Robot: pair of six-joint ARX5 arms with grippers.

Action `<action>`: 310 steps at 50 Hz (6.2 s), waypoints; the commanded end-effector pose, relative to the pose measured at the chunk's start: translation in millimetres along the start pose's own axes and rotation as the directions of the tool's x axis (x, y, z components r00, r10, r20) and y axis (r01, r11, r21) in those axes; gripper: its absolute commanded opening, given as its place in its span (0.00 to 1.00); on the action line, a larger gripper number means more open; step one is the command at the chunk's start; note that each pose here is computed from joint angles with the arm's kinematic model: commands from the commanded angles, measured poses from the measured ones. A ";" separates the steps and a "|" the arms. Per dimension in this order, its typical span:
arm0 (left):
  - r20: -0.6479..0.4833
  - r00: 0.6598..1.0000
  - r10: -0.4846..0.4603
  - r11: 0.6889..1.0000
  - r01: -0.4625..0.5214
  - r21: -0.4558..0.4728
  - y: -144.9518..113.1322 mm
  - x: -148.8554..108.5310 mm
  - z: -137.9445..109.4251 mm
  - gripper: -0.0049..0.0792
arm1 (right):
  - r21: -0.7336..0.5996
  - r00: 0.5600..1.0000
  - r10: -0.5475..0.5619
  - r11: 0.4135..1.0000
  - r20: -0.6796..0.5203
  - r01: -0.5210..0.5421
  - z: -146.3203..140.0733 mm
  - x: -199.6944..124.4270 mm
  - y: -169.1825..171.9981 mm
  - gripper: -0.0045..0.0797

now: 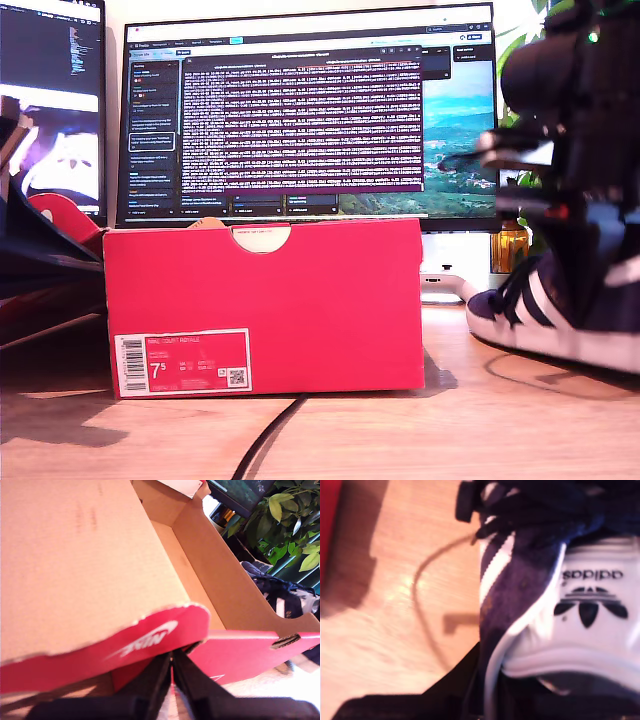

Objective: Pack the blue shoes by picking the first shoe and placing it inside the red shoebox, left side, then picking and rotating the second shoe and placing it in the shoebox

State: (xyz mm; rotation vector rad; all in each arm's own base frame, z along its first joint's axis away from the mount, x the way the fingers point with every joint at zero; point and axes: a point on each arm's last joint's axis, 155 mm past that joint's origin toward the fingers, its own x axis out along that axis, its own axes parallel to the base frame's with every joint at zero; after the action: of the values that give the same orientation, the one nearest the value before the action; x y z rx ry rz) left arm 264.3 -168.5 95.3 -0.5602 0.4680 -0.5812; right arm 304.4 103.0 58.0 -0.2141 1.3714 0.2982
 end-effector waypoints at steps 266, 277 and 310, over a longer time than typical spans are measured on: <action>-0.081 0.997 0.000 1.000 -0.001 -0.019 4.4 -2.7 -23.0 0.03 | -0.045 0.911 0.374 0.927 0.170 -0.372 139.6 -73.5 221.5 0.52; -0.097 0.995 0.011 1.000 -0.013 -0.025 7.1 -3.1 -27.2 0.04 | 0.163 0.958 0.263 0.946 0.113 -0.279 129.8 -77.6 172.6 0.52; -0.247 0.964 0.103 0.990 -0.123 -0.068 30.6 -11.1 -65.4 0.04 | 0.802 0.923 -0.383 0.564 0.043 0.197 111.2 -97.2 -24.2 0.75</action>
State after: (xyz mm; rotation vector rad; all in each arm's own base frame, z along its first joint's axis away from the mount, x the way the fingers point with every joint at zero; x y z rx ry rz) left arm 237.4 -165.3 39.0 -0.5511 0.7330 -0.5284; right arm 398.1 120.5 154.3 0.2835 1.1527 -0.5641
